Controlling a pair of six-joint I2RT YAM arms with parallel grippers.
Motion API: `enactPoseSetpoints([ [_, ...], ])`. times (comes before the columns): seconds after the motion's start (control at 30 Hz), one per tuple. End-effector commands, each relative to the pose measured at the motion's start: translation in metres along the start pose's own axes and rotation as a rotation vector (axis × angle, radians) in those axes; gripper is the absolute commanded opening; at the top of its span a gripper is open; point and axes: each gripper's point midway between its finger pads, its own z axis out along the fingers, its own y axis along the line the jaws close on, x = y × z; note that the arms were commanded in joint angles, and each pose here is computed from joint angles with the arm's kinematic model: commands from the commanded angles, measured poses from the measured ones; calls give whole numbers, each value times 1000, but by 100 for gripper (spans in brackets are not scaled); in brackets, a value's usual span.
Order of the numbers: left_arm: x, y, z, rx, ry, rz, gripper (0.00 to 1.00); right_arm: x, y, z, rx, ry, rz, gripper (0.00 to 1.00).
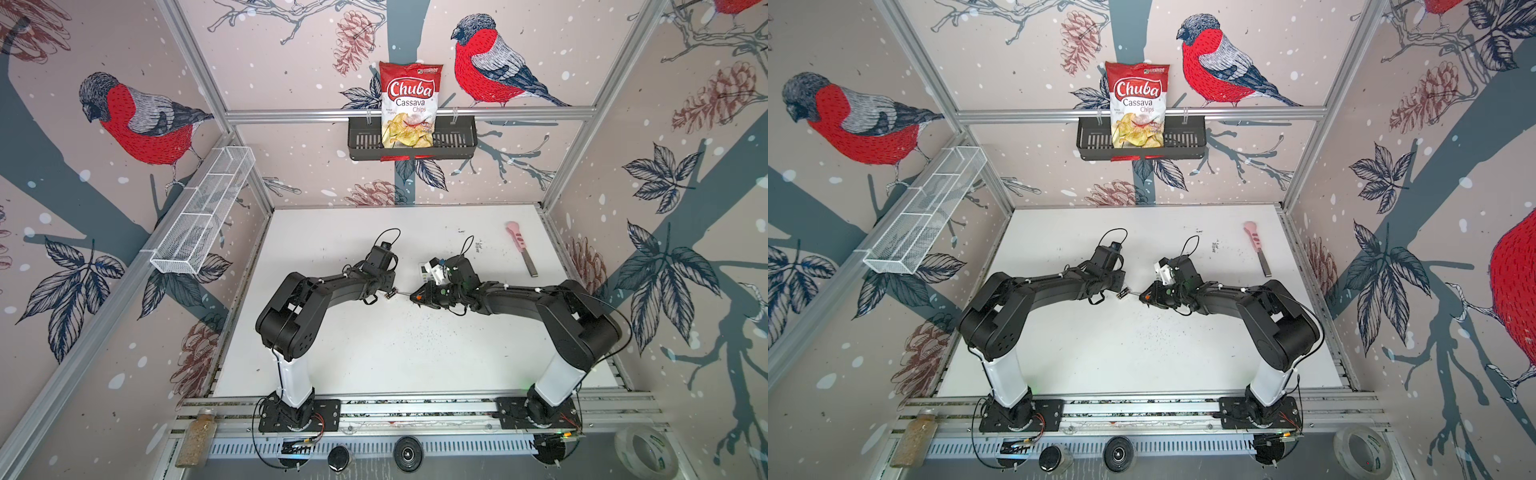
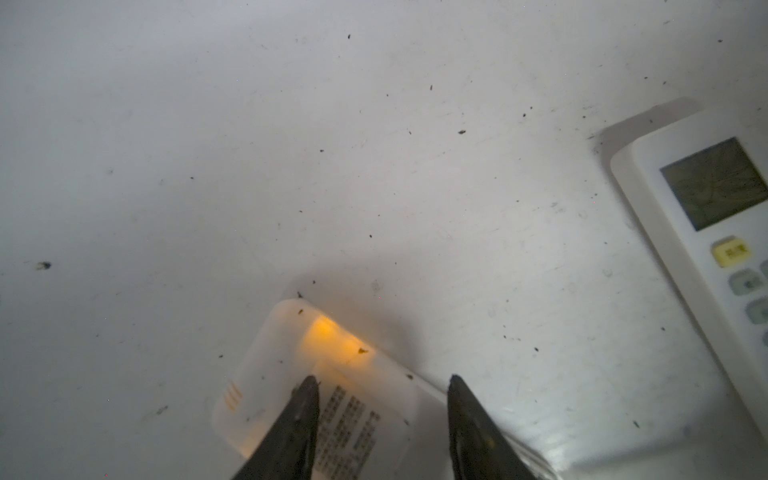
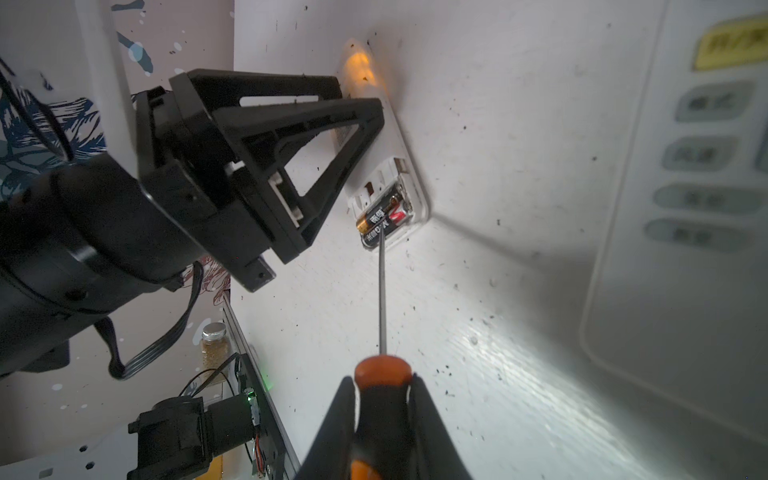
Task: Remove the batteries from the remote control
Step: 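Pry the first battery out with the screwdriver tip in the right gripper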
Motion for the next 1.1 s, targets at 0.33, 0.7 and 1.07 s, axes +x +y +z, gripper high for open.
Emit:
enactPoseSetpoints([
  [0.33,41,-2,1,25,165,7,49,0,-1,0,16,5,-23,1],
  [0.7,42,-2,1,27,165,5,49,-4,-1,6,11,5,-19,1],
  [1.07,43,-3,2,30,168,5,49,-2,0,4,11,6,-22,1],
])
